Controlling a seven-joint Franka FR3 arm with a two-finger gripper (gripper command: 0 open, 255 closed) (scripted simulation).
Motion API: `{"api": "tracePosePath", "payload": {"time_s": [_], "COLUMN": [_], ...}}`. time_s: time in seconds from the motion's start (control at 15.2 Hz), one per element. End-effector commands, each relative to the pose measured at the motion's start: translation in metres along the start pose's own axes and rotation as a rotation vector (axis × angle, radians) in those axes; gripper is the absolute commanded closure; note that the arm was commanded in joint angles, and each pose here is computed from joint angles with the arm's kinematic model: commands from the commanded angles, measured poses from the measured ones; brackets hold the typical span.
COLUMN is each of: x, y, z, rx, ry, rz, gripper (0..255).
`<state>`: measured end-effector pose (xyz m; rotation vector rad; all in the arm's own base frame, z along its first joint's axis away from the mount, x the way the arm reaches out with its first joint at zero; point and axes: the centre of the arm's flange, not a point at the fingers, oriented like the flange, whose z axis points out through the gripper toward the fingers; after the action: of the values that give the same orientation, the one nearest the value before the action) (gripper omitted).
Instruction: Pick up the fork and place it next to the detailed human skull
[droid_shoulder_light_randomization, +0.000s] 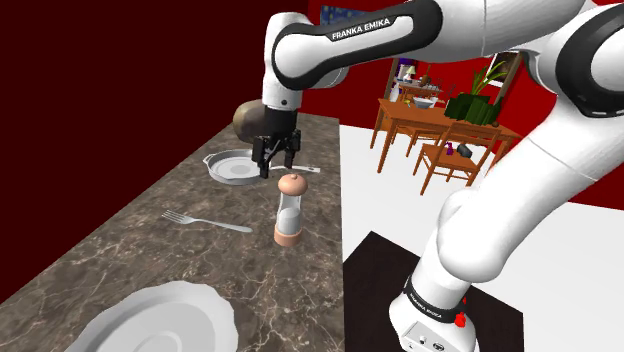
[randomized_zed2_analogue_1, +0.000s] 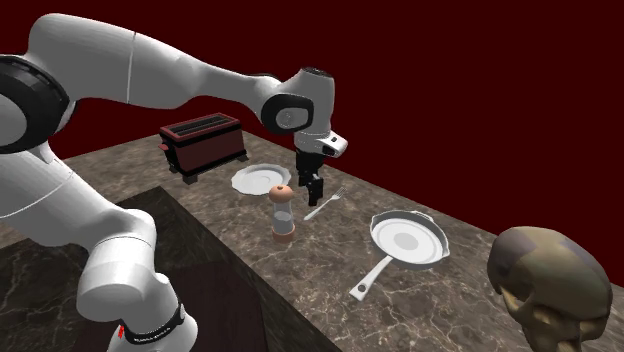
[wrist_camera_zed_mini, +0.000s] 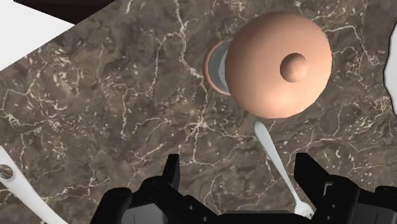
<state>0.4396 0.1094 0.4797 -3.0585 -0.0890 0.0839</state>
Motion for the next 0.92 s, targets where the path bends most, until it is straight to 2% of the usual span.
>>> {"api": "tracePosePath", "payload": {"time_s": [0.0, 0.86], "x": [0.015, 0.123], "y": [-0.013, -0.118], "z": [0.016, 0.093], "rx": [-0.007, -0.053], "ry": [0.01, 0.066], "rz": [-0.029, -0.214], "gripper": [0, 0]}}
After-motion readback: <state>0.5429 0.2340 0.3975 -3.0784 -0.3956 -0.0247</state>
